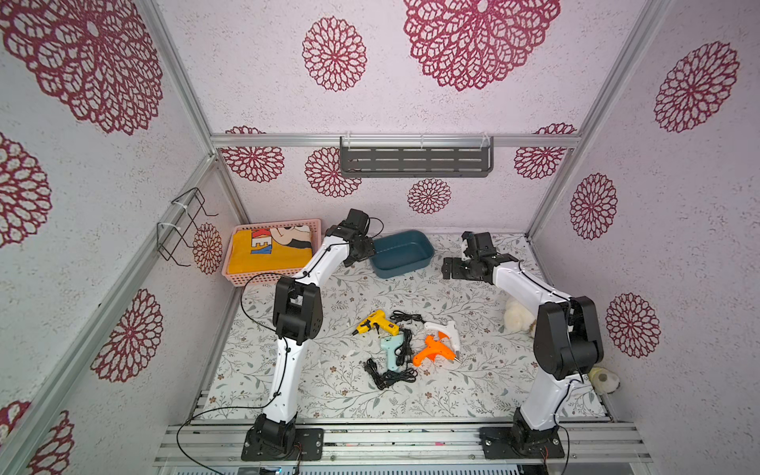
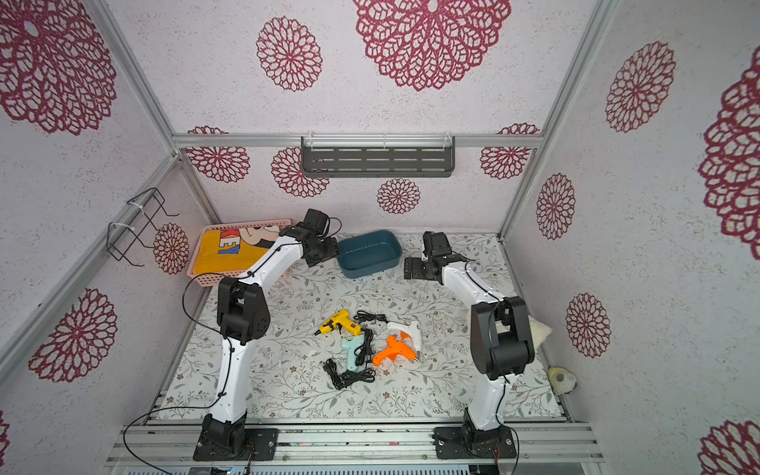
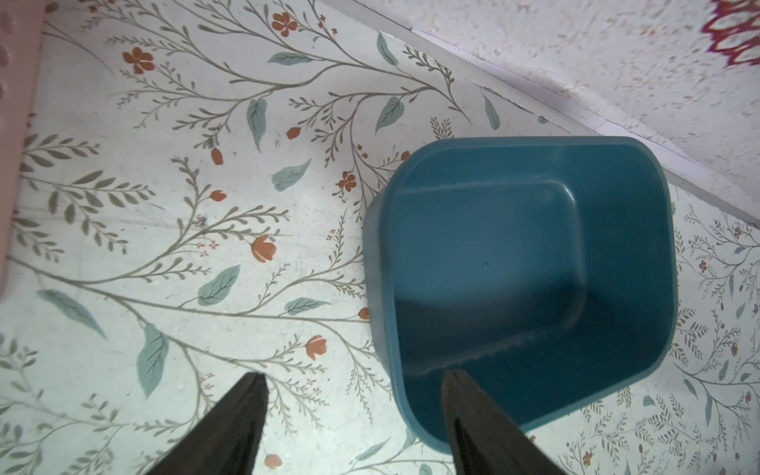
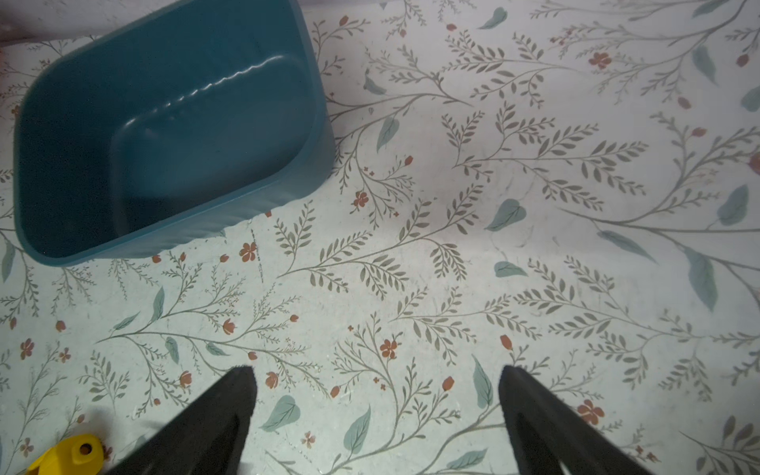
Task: Put the hot melt glue gun into the storage box
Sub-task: Move the storage box to the center of the board.
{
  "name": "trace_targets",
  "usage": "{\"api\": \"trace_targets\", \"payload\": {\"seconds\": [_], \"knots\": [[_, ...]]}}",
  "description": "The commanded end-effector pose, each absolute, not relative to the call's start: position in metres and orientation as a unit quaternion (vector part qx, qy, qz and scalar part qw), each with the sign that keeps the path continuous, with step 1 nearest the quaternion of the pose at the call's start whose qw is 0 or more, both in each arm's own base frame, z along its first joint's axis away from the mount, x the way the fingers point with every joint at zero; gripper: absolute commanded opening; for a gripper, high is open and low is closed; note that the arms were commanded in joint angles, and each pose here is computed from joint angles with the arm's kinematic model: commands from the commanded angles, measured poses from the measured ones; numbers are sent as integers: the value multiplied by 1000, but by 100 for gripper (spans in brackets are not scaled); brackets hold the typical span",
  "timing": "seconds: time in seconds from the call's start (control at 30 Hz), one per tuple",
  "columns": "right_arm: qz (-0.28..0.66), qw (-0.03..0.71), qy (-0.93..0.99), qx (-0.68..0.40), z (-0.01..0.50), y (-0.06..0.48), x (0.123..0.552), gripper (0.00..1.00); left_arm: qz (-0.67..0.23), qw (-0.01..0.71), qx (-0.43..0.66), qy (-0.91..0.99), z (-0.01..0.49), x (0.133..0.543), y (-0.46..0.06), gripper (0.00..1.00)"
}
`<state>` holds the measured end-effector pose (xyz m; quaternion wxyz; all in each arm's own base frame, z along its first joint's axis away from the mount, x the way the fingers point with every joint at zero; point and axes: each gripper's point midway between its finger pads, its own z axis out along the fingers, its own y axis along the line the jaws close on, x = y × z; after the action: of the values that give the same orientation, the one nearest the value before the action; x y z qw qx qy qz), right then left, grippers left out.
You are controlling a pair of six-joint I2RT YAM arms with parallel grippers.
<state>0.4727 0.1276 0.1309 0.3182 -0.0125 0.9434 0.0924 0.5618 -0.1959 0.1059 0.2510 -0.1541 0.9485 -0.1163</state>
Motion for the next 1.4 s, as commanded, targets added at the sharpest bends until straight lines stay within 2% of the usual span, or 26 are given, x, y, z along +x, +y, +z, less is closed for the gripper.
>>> {"api": "trace_targets", "payload": {"seconds": [0.0, 0.3, 0.5, 0.6, 0.87, 1.03, 1.17, 1.37], "knots": [[105, 318, 942, -10, 139, 127, 473, 99, -111, 233, -163, 952, 91, 560, -205, 74], [107, 317, 942, 3, 139, 112, 469, 99, -94, 227, -183, 952, 64, 570, -204, 71], [108, 314, 943, 20, 137, 98, 463, 99, -109, 221, -183, 952, 47, 581, -218, 65], [109, 314, 943, 28, 137, 92, 461, 99, -111, 216, -181, 953, 40, 582, -222, 58], [122, 308, 943, 42, 132, 86, 460, 99, -87, 206, -169, 960, 32, 573, -215, 23], [128, 306, 942, 42, 133, 88, 458, 99, -70, 204, -148, 965, 45, 563, -206, 15], [139, 309, 940, 38, 137, 90, 454, 99, -55, 199, -127, 970, 58, 547, -197, 1], [157, 299, 941, 32, 138, 96, 443, 99, -36, 178, -79, 980, 66, 517, -187, 0]]}}
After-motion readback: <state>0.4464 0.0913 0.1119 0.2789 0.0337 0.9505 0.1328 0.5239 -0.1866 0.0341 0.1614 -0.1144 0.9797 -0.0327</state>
